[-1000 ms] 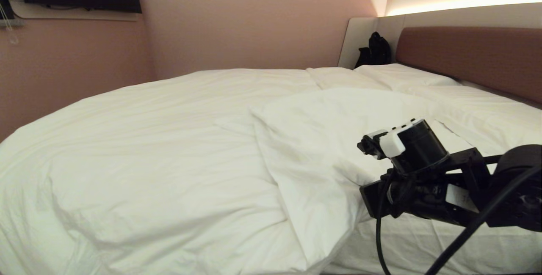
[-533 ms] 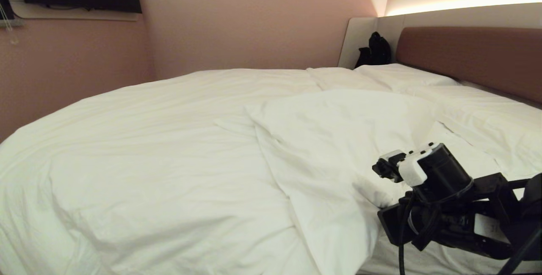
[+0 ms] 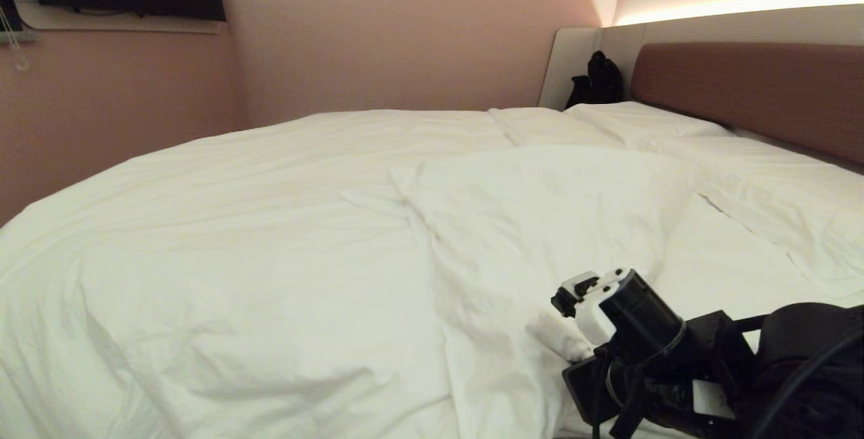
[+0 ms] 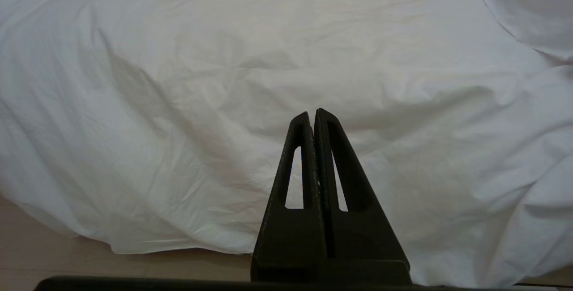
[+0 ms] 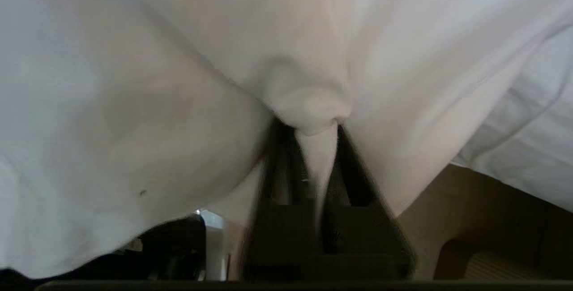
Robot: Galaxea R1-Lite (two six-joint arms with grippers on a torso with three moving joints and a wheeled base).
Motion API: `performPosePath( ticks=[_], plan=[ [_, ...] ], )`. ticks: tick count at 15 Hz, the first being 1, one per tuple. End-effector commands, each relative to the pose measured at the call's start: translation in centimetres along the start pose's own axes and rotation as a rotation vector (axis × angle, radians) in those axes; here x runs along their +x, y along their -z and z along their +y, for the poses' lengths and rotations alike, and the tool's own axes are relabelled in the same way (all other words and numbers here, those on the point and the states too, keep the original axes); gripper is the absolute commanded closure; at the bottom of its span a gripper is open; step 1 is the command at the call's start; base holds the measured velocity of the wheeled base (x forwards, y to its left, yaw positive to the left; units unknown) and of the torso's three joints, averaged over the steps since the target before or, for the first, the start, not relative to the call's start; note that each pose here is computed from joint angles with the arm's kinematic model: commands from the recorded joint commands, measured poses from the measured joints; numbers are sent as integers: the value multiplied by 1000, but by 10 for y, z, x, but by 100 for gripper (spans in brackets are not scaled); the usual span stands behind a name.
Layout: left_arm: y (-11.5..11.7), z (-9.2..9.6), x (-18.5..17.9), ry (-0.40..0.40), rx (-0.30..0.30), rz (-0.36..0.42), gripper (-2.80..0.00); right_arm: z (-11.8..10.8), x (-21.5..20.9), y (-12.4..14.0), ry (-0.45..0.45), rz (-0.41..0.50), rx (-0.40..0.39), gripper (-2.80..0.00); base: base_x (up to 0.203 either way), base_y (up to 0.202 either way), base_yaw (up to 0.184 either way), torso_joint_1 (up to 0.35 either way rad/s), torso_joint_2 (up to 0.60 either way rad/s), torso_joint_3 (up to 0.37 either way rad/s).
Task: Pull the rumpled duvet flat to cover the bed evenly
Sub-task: Flatten the corners of the folded blanket
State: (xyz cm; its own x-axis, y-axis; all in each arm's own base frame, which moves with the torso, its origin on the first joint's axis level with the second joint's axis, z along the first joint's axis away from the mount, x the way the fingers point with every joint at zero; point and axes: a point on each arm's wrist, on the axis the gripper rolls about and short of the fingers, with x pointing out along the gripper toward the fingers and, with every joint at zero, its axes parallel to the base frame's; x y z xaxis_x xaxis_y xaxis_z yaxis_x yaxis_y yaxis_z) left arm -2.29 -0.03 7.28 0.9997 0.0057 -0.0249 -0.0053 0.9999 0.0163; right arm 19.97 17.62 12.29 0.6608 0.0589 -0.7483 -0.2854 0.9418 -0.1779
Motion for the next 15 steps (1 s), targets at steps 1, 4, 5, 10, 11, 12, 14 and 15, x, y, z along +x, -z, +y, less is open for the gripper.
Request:
performPosePath(
  ticks=[1, 4, 5, 10, 11, 12, 14, 15],
  plan=[
    [0, 0, 0, 0, 0, 1, 0, 6, 10, 3, 7, 27, 0, -280, 0, 0, 0, 0, 0, 0],
    [0, 0, 0, 0, 0, 1, 0, 9, 5, 4, 0, 22, 11, -280, 0, 0, 0, 0, 0, 0],
    [0, 0, 0, -2, 0, 1, 0, 10, 1, 5, -9, 14, 6, -280, 0, 0, 0, 0, 0, 0],
    [0, 0, 0, 0, 0, 1, 0, 18, -42, -25, -95, -161, 30, -280, 0, 0, 0, 0, 0, 0],
    [0, 0, 0, 0, 0, 1, 0, 20, -44, -32, -100, -182, 40, -280, 0, 0, 0, 0, 0, 0],
    [0, 0, 0, 0, 0, 1, 0, 20, -44, -32, -100, -184, 40, -280, 0, 0, 0, 0, 0, 0],
    [0, 0, 0, 0, 0, 1, 0, 23, -43, -53, -101, -228, 52, -280, 0, 0, 0, 0, 0, 0],
    [0, 0, 0, 0, 0, 1, 0, 25, -45, -71, -107, -269, 69, -280, 0, 0, 0, 0, 0, 0]
  ],
)
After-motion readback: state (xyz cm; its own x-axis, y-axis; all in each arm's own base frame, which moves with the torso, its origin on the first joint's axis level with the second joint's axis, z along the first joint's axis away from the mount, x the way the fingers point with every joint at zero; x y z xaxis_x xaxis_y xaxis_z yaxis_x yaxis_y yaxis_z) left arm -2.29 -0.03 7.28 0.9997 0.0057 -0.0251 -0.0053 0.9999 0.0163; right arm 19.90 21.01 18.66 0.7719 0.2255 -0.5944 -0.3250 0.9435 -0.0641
